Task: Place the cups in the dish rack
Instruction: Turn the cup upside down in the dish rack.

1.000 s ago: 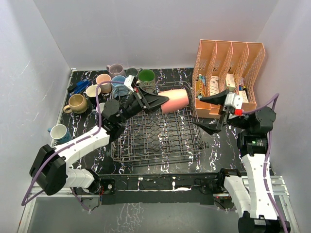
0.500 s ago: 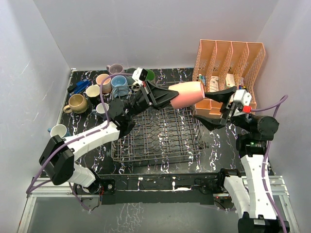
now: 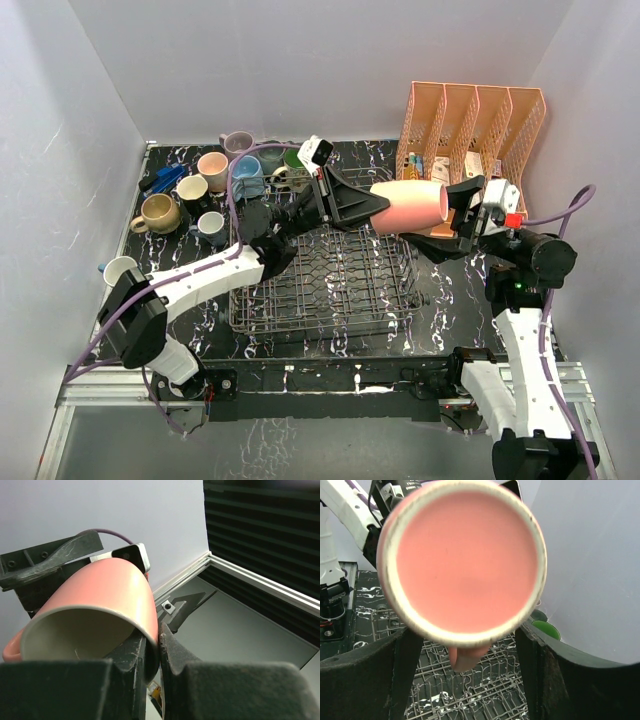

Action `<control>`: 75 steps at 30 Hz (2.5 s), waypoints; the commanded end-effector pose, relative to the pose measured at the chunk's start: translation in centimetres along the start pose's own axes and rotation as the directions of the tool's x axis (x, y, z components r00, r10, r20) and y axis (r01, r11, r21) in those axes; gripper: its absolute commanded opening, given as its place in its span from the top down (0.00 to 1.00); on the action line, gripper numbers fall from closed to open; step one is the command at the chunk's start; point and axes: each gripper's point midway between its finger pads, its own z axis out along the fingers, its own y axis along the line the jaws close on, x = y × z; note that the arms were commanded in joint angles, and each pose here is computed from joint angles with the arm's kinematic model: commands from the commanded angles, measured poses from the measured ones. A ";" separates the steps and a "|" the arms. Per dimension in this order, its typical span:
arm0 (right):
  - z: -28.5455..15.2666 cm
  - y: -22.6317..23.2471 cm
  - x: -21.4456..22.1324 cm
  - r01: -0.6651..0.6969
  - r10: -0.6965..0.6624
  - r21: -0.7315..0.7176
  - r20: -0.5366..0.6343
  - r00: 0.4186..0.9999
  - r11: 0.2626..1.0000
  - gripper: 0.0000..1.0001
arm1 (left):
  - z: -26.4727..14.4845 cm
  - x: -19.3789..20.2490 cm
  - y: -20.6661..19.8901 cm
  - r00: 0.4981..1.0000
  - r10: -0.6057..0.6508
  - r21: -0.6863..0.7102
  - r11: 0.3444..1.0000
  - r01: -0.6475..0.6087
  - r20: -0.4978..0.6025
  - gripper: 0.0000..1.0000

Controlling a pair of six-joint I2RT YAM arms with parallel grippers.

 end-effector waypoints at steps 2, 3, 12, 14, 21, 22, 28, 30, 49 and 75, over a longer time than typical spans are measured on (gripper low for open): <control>0.5 0.9 -3.1 0.055 -0.053 -0.032 0.050 0.997 0.998 0.28 | 0.8 1.0 -7.2 0.995 0.101 0.216 0.972 -0.094 -0.021 1.00; 0.5 1.0 -3.1 0.048 -0.046 -0.033 0.055 0.997 0.998 0.29 | 0.9 1.1 -7.2 0.994 0.103 0.218 0.971 -0.095 -0.022 1.00; 0.6 1.4 -2.7 -0.005 0.008 -0.042 0.070 0.998 0.999 0.45 | 1.3 1.6 -6.8 0.995 0.088 0.231 0.970 -0.077 -0.038 1.00; 0.6 1.5 -2.5 -0.009 0.012 -0.045 0.067 0.998 0.999 0.46 | 1.4 1.6 -6.9 0.995 0.088 0.236 0.969 -0.077 -0.038 1.00; 0.6 1.5 -2.0 -0.003 0.006 -0.053 0.046 0.999 0.999 0.46 | 1.4 1.7 -6.8 0.995 0.087 0.232 0.970 -0.076 -0.040 1.00; 0.6 1.5 -1.9 0.003 0.000 -0.057 0.042 0.999 0.998 0.47 | 1.4 1.7 -6.8 0.995 0.087 0.232 0.970 -0.076 -0.040 1.00; 0.6 1.6 -1.5 0.003 -0.002 -0.068 0.018 1.000 0.998 0.58 | 1.4 1.7 -6.5 0.996 0.082 0.224 0.972 -0.071 -0.041 1.00; 0.6 1.7 -1.5 0.008 -0.007 -0.071 0.015 1.000 0.997 0.62 | 1.4 1.7 -6.3 0.996 0.081 0.221 0.973 -0.070 -0.041 1.00; 0.7 1.6 -1.9 -0.118 0.117 -0.053 -0.016 0.993 0.992 0.92 | -0.9 1.1 -4.3 0.997 0.071 0.166 0.983 -0.074 0.025 0.48; 3.1 -7.7 11.6 -0.246 0.316 0.218 -0.397 0.862 0.944 0.92 | -30.1 -5.3 6.3 0.759 0.641 -0.978 0.055 -0.199 -0.119 0.19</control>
